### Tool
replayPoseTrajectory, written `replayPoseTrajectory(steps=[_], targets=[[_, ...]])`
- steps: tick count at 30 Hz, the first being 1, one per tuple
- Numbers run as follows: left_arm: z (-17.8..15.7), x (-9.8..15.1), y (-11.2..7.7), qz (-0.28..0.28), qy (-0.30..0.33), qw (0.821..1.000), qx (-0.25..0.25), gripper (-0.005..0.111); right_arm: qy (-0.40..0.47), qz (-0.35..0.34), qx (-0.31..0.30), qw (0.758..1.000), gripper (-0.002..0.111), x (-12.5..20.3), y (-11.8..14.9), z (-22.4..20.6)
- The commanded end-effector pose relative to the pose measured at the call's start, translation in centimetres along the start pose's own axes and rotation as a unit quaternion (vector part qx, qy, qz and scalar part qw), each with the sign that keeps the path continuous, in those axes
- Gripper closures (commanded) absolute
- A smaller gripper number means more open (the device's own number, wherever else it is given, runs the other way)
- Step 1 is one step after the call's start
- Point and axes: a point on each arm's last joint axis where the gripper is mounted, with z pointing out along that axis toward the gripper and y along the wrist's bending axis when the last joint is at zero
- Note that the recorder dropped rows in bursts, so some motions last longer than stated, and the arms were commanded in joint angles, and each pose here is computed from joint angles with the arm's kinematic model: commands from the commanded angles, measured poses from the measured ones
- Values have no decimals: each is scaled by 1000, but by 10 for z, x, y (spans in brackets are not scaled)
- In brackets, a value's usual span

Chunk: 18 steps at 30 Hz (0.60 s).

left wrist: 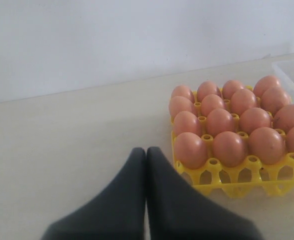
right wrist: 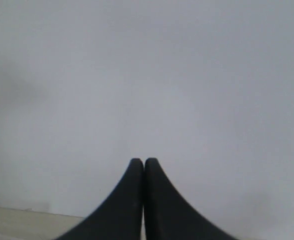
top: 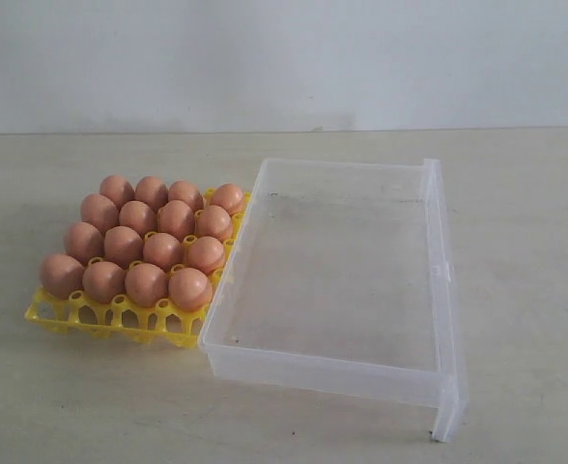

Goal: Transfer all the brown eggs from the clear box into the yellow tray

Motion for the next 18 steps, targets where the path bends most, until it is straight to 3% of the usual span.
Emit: replayPoseTrajectory(steps=[1,10,18], targets=[[0,0,0,-6,-4,1000,1,111,71,33,-3,997,109,23,7,12],[0,0,0,-6,-4,1000,1,111,109,88,4,990,109,125,38,45],[0,0,0,-6,-4,1000,1,111,149,100,23,983,109,218,48,24]])
